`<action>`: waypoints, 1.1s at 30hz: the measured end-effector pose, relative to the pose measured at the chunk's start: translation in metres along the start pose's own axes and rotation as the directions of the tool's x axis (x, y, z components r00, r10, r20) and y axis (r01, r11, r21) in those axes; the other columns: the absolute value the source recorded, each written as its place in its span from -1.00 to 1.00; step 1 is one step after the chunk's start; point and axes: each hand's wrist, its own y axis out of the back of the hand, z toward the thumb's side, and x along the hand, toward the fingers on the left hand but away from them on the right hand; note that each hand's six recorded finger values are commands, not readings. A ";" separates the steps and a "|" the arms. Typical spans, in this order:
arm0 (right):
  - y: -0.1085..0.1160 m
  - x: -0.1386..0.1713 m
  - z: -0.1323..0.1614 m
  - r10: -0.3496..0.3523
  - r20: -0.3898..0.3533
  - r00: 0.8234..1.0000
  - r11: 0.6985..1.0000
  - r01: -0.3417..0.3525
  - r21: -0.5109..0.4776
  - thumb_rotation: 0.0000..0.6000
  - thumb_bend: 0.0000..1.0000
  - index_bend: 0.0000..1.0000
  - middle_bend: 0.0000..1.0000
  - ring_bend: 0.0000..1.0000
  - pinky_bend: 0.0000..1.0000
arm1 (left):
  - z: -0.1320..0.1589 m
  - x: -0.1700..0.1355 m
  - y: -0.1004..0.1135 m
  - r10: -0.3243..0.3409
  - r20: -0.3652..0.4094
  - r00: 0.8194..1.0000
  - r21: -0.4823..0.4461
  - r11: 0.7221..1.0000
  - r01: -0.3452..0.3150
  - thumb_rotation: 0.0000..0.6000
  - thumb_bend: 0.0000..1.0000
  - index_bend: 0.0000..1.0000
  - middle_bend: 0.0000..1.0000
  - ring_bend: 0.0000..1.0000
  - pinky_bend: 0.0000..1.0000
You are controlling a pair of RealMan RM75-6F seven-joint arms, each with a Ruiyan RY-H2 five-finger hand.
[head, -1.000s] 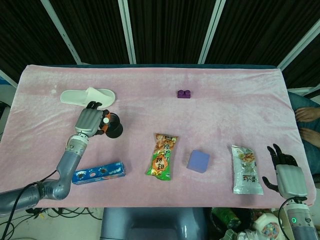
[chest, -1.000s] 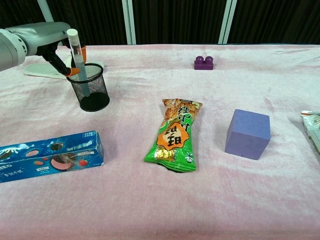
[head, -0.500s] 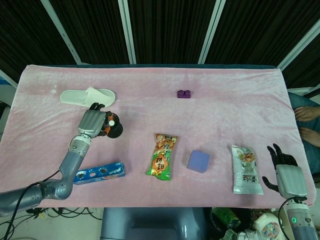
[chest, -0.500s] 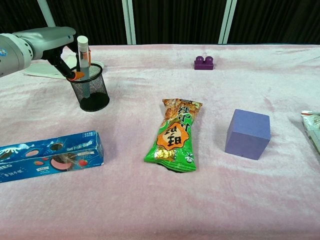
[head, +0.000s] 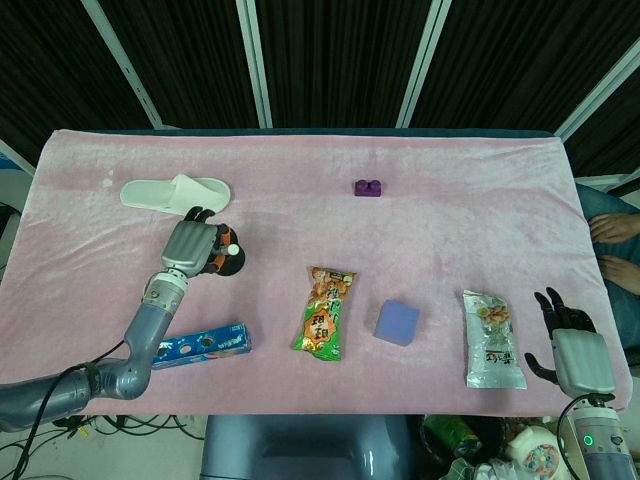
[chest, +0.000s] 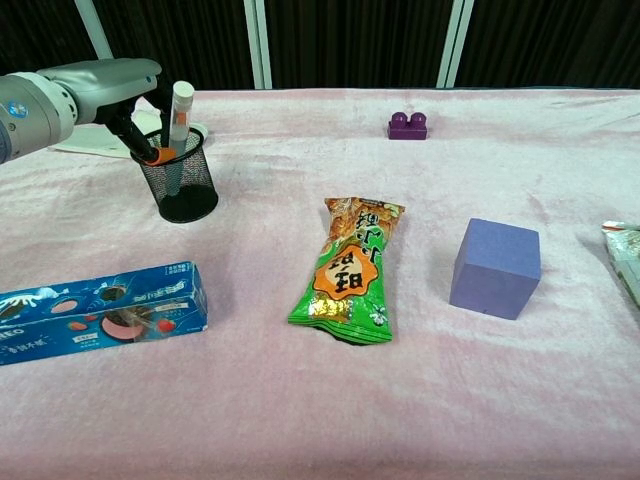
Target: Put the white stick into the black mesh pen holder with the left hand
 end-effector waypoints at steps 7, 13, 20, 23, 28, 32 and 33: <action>0.000 0.000 0.000 0.001 0.000 1.000 1.000 -0.001 0.000 1.00 -0.64 -0.92 -0.92 -0.62 -0.68 | -0.002 -0.001 0.002 0.004 -0.002 1.000 0.008 1.000 -0.004 1.00 -0.21 -0.22 0.06 -0.73 -0.80; 0.000 0.000 0.000 0.001 0.001 1.000 1.000 -0.001 0.004 1.00 -0.64 -0.91 -0.92 -0.62 -0.68 | -0.001 -0.003 0.003 0.001 0.000 1.000 0.012 1.000 -0.001 1.00 -0.21 -0.28 0.05 -0.73 -0.82; 0.001 0.000 0.000 -0.003 0.003 1.000 1.000 0.003 0.002 1.00 -0.64 -0.91 -0.92 -0.62 -0.68 | 0.000 -0.007 0.009 0.006 0.013 1.000 0.017 1.000 -0.006 1.00 -0.21 -0.29 0.00 -0.77 -0.84; 0.001 0.000 -0.001 -0.004 0.004 1.000 1.000 0.004 0.001 1.00 -0.64 -0.91 -0.92 -0.62 -0.68 | -0.001 -0.012 0.020 0.032 0.017 0.999 0.016 0.999 -0.032 1.00 -0.21 -0.31 -0.09 -0.86 -0.87; 0.002 0.000 -0.001 -0.006 0.004 1.000 1.000 0.006 -0.001 1.00 -0.64 -0.91 -0.92 -0.62 -0.68 | -0.008 -0.029 0.044 0.088 0.023 0.996 0.034 0.995 -0.089 1.00 -0.23 -0.37 -0.38 -1.00 -0.89; 0.001 0.000 0.000 -0.006 0.001 1.000 1.000 0.006 0.002 1.00 -0.64 -0.91 -0.92 -0.62 -0.68 | -0.026 -0.053 0.065 0.151 -0.009 0.988 0.089 0.985 -0.150 1.00 -0.25 -0.41 -0.59 -1.00 -0.89; 0.002 -0.001 0.000 -0.008 0.000 1.000 1.000 0.008 0.004 1.00 -0.64 -0.91 -0.92 -0.62 -0.68 | -0.033 -0.063 0.070 0.176 -0.025 0.984 0.109 0.979 -0.172 1.00 -0.27 -0.43 -0.61 -1.00 -0.89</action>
